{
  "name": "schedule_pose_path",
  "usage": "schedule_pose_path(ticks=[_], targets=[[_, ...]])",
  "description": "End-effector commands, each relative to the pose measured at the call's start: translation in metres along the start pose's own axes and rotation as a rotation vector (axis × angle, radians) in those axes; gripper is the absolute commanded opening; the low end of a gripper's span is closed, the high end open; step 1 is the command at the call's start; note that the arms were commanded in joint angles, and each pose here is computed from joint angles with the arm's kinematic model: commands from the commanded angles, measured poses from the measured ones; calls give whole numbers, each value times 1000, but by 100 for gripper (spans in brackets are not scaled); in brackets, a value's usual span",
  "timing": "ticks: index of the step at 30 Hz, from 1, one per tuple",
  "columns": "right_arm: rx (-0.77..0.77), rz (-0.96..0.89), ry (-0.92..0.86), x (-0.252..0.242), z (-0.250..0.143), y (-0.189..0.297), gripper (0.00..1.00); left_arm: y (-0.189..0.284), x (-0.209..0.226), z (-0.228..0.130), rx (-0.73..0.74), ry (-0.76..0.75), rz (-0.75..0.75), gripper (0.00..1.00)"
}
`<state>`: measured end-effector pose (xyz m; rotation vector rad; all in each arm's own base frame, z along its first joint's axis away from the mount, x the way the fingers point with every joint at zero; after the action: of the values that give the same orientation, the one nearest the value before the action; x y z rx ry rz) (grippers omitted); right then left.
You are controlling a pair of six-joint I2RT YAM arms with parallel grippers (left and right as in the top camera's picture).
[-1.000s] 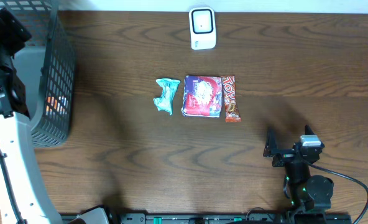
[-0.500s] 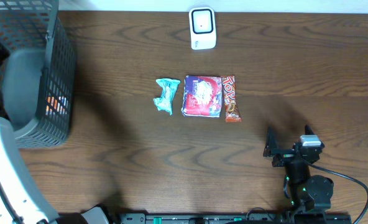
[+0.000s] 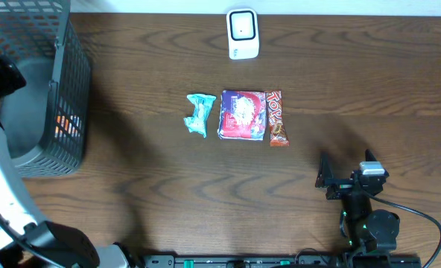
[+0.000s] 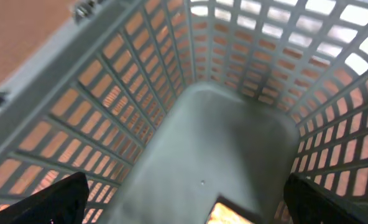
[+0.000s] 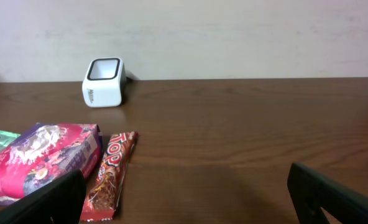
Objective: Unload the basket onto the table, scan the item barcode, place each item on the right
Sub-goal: 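Reach the left gripper into the grey basket toward the orange packet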
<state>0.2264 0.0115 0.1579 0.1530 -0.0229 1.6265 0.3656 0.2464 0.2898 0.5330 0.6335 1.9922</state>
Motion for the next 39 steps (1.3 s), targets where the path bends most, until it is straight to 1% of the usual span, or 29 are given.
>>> schedule_pose_path(ticks=[1, 11, 15, 17, 23, 26, 34, 37, 39], targets=[[1, -5, -7, -1, -1, 0, 99, -15, -2, -3, 23, -28, -22, 99], [1, -4, -6, -1, -1, 0, 99, -60, -7, -35, 148, -23, -50, 100], [1, -4, -6, -1, -1, 0, 99, -72, -17, -44, 171, -16, -117, 100], [1, -5, -7, -1, -1, 0, 99, -78, -23, -48, 183, -11, -155, 97], [1, -4, -7, -1, -1, 0, 99, -94, -28, -64, 238, 2, -177, 97], [1, -4, -7, -1, -1, 0, 99, -103, -29, -73, 270, 69, -174, 97], [1, -5, -7, -1, -1, 0, 99, -116, -32, -92, 362, 396, -127, 98], [1, -5, -7, -1, -1, 0, 99, -115, -33, -97, 390, 478, -115, 98], [1, -4, -7, -1, -1, 0, 99, -112, -35, -103, 421, 505, -115, 98]])
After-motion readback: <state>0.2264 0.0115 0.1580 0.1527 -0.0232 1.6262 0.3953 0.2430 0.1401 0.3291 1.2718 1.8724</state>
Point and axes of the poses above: each gripper's point midway between its finger pads, its own y axis back along the fingers, its own x axis along the line the jaws close on, z = x × y, the point moved 2 cm from there along y, back along the fingers, and after that the axes turned 4 degrees about -y, right-handed, at the moved point
